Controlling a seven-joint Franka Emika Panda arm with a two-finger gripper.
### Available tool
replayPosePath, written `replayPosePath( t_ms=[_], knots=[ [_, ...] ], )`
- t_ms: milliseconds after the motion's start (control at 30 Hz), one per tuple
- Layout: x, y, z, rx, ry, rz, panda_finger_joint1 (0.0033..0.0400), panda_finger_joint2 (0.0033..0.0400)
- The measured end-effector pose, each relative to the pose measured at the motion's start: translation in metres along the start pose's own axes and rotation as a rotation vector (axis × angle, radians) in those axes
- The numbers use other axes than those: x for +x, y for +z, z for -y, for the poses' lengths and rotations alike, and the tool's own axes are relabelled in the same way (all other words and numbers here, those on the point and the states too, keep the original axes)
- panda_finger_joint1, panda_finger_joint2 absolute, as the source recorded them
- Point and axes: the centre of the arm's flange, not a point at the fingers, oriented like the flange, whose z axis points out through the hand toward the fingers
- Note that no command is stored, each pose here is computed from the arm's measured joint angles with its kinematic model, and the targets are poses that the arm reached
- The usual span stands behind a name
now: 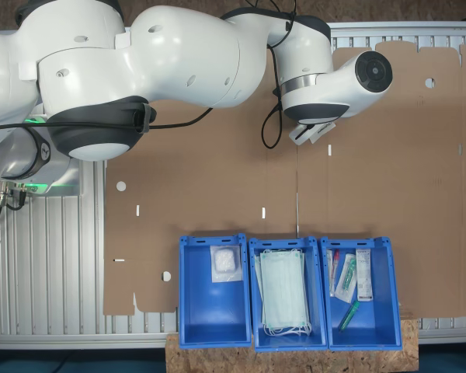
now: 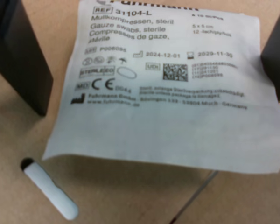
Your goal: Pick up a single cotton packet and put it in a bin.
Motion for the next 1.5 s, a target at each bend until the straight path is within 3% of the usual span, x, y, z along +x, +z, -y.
replayPosePath(
  t_ms=[833,867,1033,1067,1200,1233,1500],
  knots=[
    [-0.0002,0.0011,0.001,0.007,0.0,0.001,0.04,0.04],
    [-0.0002,0.0014,0.0011,0.008,0.0,0.001,0.0271,0.0271],
    [-0.0003,0.002,0.0015,0.011,0.0,0.002,0.0271,0.0271],
    [-0.0002,0.0019,0.0015,0.011,0.0,0.002,0.017,0.017],
    [-0.0004,0.0005,0.0011,0.009,0.0,0.001,0.017,0.017],
    [-0.0004,0.0005,0.0011,0.009,0.0,0.001,0.0086,0.0086],
    [-0.0004,0.0006,0.0012,0.009,0.0,0.001,0.0082,0.0082]
  ],
)
